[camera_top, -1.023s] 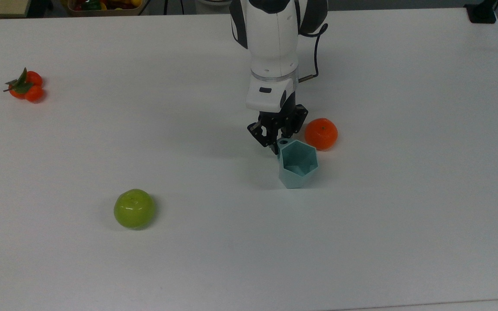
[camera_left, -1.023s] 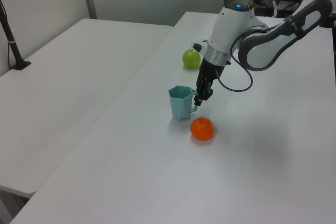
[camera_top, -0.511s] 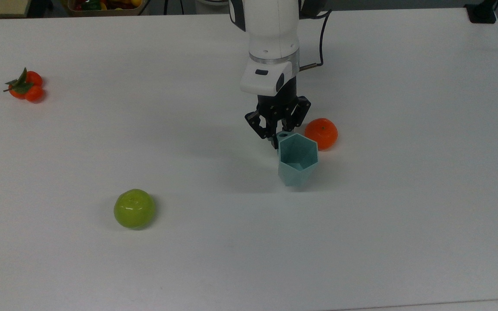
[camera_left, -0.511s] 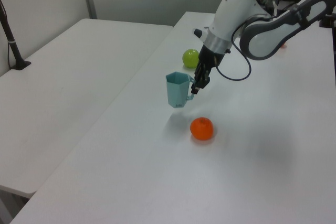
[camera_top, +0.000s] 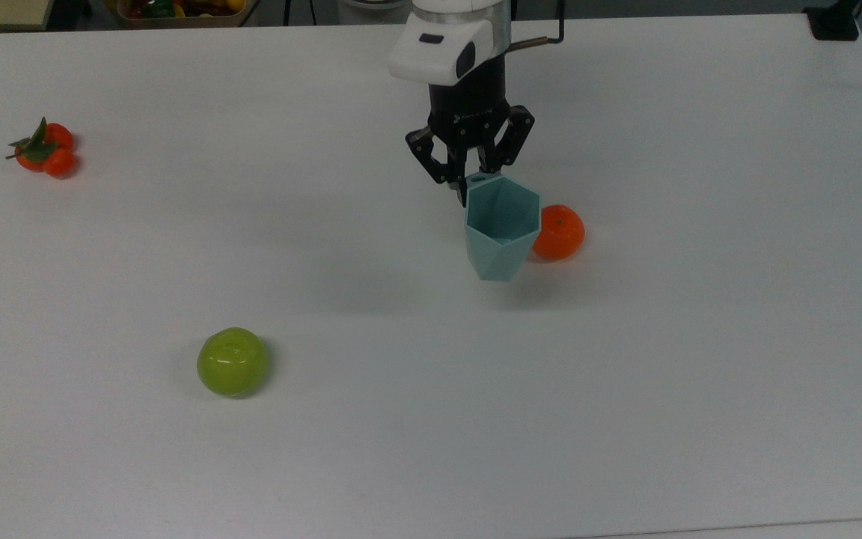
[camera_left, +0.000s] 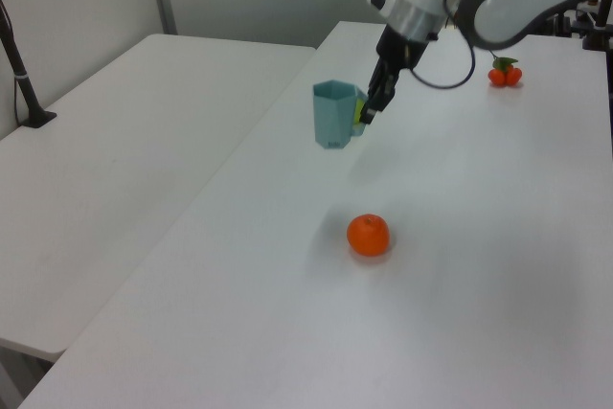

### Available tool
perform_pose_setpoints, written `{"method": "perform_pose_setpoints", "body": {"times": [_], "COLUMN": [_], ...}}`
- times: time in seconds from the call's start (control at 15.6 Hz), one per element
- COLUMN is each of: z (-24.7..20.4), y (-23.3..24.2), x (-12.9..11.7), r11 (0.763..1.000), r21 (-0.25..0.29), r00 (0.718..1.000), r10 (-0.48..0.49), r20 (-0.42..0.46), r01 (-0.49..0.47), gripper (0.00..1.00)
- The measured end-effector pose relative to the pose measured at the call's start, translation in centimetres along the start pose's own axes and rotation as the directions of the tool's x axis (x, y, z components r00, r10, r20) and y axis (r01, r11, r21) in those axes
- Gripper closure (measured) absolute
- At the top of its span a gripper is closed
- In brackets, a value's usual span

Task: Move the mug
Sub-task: 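Lift the teal jug and carry it toward the tangerine cluster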

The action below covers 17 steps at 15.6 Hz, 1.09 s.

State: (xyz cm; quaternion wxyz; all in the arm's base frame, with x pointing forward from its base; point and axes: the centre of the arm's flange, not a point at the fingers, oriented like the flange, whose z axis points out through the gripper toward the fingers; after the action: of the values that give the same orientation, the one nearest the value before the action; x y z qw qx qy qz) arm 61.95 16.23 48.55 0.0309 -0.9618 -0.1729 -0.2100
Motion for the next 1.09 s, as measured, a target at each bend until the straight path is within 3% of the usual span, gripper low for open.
{"method": "perform_pose_setpoints", "body": {"times": [0.38,0.7,1.09], "z": [-5.4,-8.9,-7.4], "y": [2.1,5.8,10.3], "x": [-1.1,-3.5,-8.2], "r11": [0.998,0.992,0.993], "r21": [0.002,-0.02,0.0], "r00": [0.995,0.975,0.925], "r10": [0.065,0.126,0.11], "r20": [0.071,0.181,0.363], "r01": [-0.065,-0.124,-0.118], "gripper": [0.76,0.76,0.76]}}
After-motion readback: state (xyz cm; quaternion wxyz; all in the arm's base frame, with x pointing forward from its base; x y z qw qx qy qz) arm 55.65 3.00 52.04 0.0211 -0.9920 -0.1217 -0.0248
